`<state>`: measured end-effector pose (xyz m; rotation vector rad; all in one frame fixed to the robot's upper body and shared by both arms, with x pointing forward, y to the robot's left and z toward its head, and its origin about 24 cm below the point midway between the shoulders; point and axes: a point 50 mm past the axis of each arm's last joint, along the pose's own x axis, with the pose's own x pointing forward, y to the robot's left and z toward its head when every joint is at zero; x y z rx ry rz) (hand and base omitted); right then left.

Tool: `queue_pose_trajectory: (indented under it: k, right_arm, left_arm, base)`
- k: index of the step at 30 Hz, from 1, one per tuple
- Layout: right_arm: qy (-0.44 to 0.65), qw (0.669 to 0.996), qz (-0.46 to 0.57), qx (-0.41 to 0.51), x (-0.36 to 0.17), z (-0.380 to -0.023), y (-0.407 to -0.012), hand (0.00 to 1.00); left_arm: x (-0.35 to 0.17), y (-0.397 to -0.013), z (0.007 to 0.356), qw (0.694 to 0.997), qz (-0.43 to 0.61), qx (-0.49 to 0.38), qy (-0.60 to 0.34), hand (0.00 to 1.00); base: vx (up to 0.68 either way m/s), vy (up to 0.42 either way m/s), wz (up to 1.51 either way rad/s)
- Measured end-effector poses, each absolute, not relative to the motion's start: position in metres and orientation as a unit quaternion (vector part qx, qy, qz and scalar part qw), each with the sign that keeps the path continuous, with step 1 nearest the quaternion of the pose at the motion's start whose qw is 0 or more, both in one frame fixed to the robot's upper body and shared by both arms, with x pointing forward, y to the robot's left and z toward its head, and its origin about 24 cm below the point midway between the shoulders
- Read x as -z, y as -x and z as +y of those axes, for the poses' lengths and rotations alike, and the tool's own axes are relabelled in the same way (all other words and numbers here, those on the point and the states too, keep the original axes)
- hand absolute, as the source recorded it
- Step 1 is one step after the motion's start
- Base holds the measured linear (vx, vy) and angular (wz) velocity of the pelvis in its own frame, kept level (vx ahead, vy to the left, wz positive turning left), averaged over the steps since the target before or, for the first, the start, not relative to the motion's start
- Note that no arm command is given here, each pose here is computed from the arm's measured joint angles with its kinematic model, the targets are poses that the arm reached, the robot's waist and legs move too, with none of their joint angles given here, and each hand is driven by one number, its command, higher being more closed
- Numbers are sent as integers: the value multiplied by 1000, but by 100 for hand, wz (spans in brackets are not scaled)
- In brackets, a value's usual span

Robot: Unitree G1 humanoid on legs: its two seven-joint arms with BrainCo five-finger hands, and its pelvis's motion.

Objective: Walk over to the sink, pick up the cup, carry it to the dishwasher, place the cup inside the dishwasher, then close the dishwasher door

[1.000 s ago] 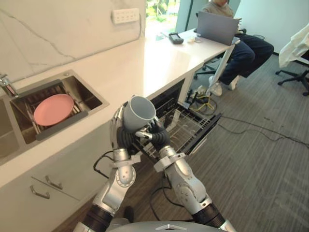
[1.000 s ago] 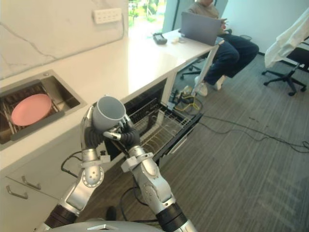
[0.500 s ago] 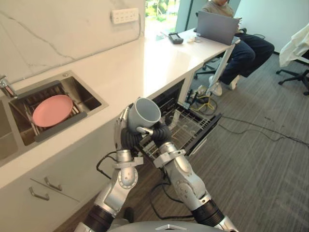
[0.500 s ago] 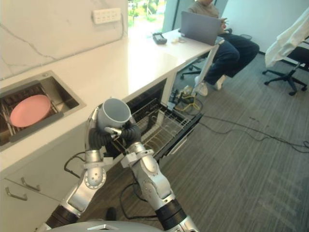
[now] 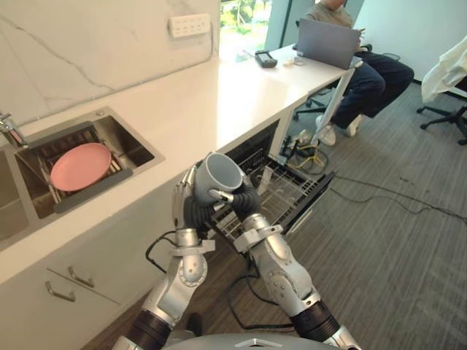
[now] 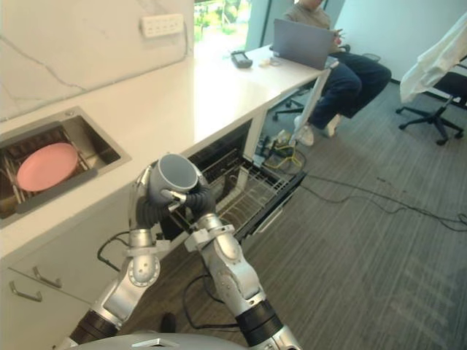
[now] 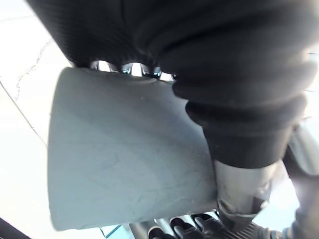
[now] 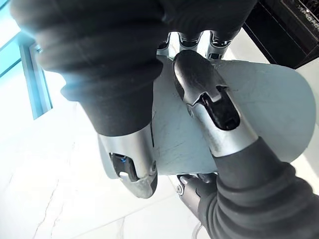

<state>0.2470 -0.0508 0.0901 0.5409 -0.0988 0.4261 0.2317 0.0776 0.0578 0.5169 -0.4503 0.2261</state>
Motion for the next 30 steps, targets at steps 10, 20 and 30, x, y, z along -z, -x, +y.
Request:
queue_pose_trajectory:
  k: [10,20,30]
  right_arm:
    - [-234,946,-56,-218,-91,-50,-250,100]
    - [-201,954,-77,-210,-93,-51,-250,100]
    - [-203,966,-89,-136,-96,-79,-261,100]
  left_arm:
    - [-57,-232,80,934,-220,-112,-256,100]
    - [-57,-232,80,938,-218,-111,-245,0]
    - [-51,-229,90,946,-191,-129,-227,0]
  base:
    - [0,0,0]
    - [0,0,0]
    - [0,0,0]
